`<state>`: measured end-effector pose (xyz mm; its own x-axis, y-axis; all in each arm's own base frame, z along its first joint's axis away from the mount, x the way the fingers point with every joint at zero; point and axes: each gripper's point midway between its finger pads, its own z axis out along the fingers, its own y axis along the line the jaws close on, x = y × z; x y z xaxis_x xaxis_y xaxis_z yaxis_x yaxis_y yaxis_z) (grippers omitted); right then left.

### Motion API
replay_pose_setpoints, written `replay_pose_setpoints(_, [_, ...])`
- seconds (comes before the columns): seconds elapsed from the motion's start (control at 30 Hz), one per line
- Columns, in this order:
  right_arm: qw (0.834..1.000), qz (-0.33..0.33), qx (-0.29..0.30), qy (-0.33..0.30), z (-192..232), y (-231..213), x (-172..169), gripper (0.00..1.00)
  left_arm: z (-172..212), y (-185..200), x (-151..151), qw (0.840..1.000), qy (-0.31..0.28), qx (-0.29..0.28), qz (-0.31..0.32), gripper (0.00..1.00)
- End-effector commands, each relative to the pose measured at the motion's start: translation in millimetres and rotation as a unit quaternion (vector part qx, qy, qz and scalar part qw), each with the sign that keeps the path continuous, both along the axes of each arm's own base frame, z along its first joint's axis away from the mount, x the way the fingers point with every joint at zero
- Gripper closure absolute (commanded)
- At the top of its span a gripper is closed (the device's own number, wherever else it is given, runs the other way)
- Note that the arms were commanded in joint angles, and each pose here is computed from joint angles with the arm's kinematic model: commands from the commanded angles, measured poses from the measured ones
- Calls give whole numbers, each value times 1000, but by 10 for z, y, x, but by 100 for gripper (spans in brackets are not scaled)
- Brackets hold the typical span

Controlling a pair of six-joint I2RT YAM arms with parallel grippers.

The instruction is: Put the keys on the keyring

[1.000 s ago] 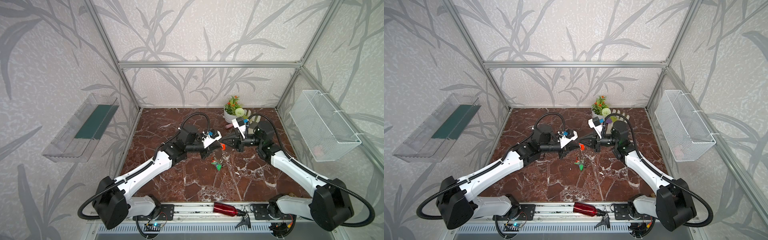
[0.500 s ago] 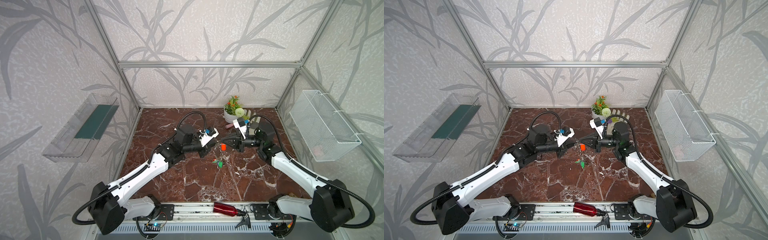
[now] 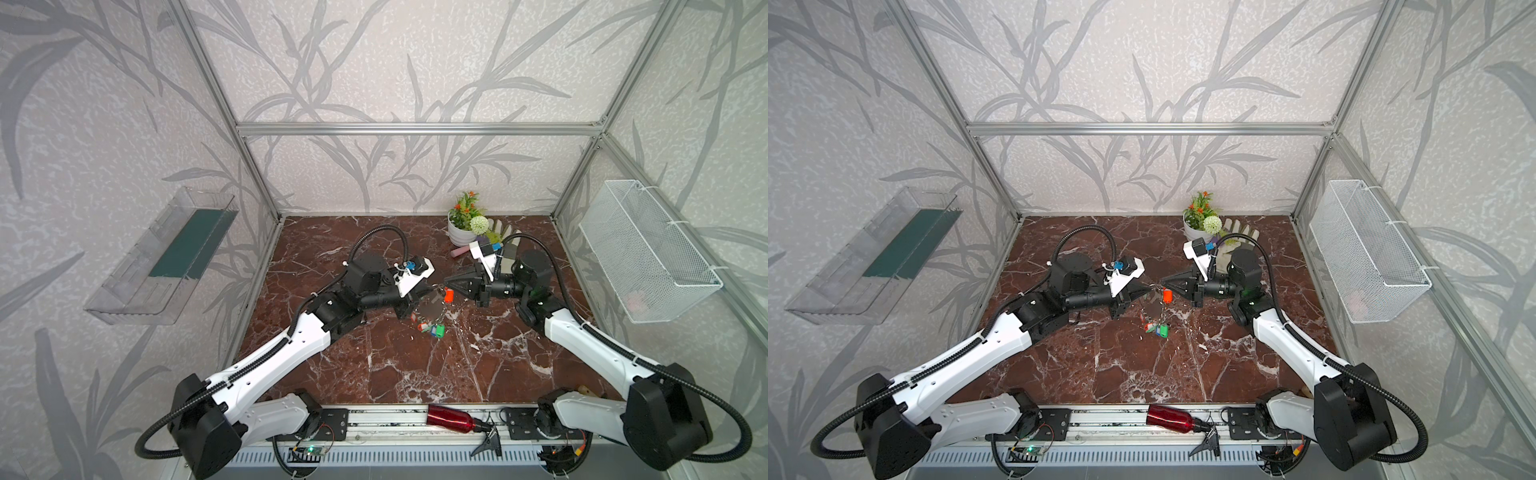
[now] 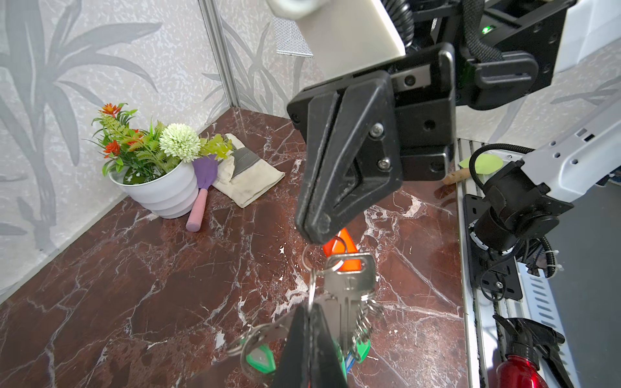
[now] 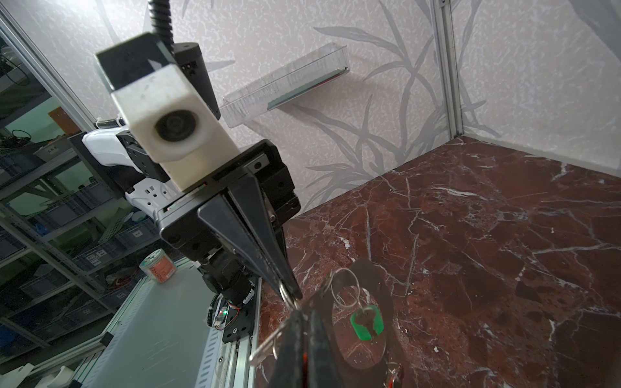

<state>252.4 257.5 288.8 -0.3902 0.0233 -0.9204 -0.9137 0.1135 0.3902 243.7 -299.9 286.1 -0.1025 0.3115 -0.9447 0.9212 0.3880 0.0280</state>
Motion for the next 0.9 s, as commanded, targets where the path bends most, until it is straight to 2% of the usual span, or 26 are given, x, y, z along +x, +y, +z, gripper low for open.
replay_pose_setpoints(0.0, [1000, -12, 5, 4, -51, -42, 64, 100, 461, 93, 51, 996, -55, -58, 29, 100])
replay_pose_setpoints(0.3, [1000, 3, -1, 14, -144, 14, 39, 100, 654, 85, 73, 990, -51, -125, 42, 100])
replay_pose_setpoints(0.53, [1000, 16, -1, 19, -160, 61, 14, 100, 612, 44, 125, 988, -45, -139, 54, 100])
replay_pose_setpoints(0.6, [1000, 13, 0, 18, -144, 57, 23, 97, 576, 38, 133, 988, -43, -136, 55, 100])
replay_pose_setpoints(0.67, [1000, -1, -2, 19, -139, 33, 67, 89, 544, 40, 138, 988, -42, -136, 57, 100])
replay_pose_setpoints(0.87, [1000, -19, -3, 21, -107, -36, 104, 86, 492, 40, 150, 988, -36, -138, 61, 100])
